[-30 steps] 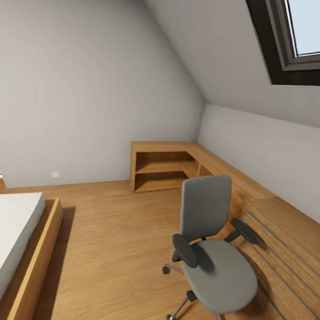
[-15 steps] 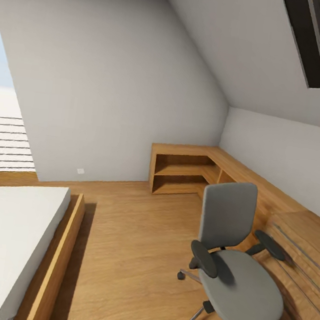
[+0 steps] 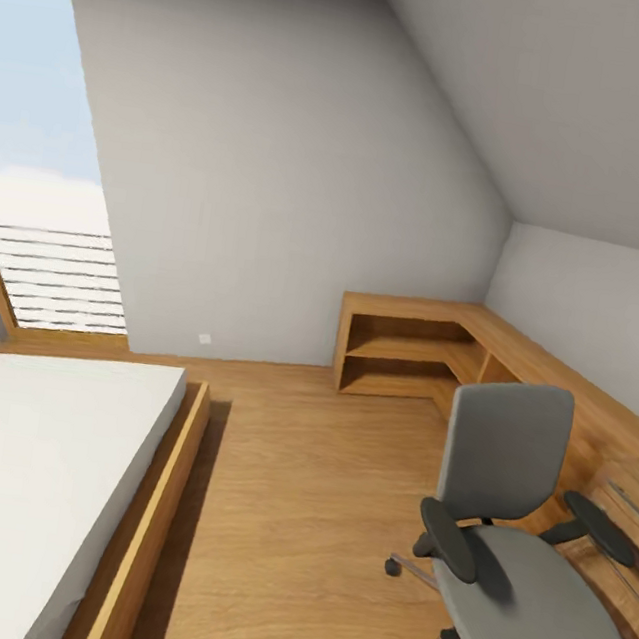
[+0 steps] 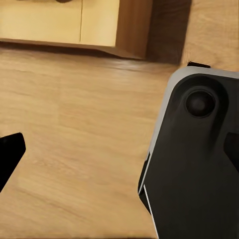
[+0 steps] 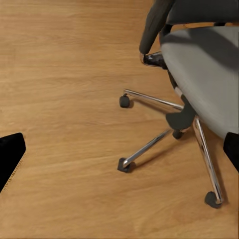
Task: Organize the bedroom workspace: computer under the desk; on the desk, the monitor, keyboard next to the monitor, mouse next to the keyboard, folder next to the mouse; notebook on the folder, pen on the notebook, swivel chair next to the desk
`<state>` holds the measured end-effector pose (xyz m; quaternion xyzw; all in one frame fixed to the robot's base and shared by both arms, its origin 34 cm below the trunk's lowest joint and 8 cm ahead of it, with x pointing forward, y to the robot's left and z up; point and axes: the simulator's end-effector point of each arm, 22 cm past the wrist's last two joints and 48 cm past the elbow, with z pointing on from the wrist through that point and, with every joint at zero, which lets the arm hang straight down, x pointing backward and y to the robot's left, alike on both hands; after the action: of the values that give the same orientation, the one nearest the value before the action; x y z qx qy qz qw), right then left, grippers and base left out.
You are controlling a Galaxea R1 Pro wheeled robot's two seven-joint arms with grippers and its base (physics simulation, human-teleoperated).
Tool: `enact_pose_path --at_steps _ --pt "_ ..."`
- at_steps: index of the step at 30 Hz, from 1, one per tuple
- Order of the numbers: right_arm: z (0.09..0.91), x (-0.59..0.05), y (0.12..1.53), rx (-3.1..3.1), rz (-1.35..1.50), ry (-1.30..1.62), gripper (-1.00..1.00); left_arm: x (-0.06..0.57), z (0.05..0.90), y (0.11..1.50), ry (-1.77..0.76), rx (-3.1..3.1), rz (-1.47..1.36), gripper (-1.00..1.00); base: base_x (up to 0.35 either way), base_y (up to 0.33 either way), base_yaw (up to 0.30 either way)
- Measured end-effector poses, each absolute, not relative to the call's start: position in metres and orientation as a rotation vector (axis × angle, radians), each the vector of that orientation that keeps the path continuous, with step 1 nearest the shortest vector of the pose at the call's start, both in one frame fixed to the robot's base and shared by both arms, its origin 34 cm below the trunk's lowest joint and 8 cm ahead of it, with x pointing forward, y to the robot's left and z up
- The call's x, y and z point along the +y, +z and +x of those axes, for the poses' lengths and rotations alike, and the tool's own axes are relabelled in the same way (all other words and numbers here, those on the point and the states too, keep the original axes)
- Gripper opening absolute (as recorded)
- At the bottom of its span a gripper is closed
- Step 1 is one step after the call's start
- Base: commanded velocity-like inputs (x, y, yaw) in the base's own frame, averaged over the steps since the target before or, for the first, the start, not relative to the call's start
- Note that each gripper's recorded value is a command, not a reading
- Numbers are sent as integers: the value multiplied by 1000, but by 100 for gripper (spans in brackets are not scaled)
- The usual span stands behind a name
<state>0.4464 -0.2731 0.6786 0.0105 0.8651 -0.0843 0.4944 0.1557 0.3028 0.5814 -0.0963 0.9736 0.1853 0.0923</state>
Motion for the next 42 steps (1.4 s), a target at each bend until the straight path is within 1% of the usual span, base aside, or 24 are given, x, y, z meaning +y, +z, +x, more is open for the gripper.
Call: enact_pose_path --at_steps 28,32,36,42 --pt "446 -278 679 2097 24 -212 100 303 156 581 550 2892 -286 100 0 0 278" --pt "446 -280 679 2097 20 -215 100 303 156 581 551 2892 -286 100 0 0 102" --pt "443 -265 676 2108 28 -192 100 284 162 580 509 2889 -301 100 0 0 0" --pt "443 -262 677 2106 33 -189 100 269 162 580 480 2896 -303 100 0 0 0"
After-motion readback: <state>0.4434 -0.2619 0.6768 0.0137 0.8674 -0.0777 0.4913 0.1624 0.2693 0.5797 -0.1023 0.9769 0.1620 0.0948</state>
